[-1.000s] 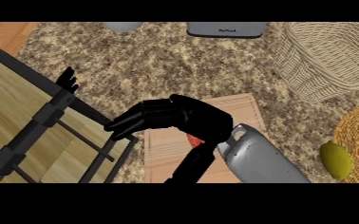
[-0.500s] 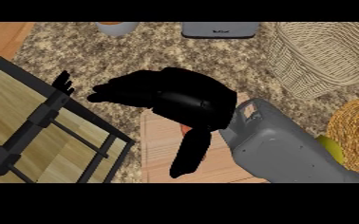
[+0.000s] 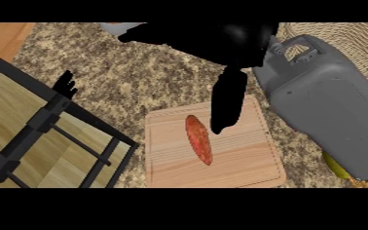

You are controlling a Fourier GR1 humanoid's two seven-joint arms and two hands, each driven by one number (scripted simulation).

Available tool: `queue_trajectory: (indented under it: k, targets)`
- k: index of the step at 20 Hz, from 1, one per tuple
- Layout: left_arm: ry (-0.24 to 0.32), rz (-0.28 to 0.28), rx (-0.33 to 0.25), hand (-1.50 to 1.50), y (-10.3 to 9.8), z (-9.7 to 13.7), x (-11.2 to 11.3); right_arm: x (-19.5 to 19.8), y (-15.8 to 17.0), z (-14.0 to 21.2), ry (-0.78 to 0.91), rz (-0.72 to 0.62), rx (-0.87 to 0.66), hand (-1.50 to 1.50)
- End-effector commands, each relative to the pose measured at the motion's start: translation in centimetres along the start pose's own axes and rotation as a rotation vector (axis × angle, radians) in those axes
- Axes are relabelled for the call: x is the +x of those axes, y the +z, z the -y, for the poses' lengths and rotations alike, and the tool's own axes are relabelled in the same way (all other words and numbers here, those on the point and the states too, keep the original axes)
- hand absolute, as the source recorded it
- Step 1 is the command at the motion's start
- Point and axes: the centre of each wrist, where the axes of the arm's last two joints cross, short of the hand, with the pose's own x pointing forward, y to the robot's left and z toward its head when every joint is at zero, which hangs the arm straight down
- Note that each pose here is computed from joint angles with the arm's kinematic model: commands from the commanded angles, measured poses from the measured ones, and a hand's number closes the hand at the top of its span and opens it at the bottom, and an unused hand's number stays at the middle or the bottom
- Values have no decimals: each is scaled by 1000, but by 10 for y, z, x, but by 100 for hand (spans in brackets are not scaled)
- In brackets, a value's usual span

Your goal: Pick the sweet potato from the cutting board and place it in the basket

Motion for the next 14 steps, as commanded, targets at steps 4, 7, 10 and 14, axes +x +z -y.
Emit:
queue_trajectory:
  k: [4,7,10,14]
  targets:
    - [-4,65,-6,0,-3,0,31,-33,27,52,-30,-34,190,-150]
    - [11,46,-6,0,-2,6,10,-52,50,49,-108,42,192,-150]
    - [5,68,18,0,-8,-6,17,-70,55,21,-175,44,174,-150]
    - [-3,58,-1,0,-1,-4,20,-86,56,-7,-248,86,70,-150]
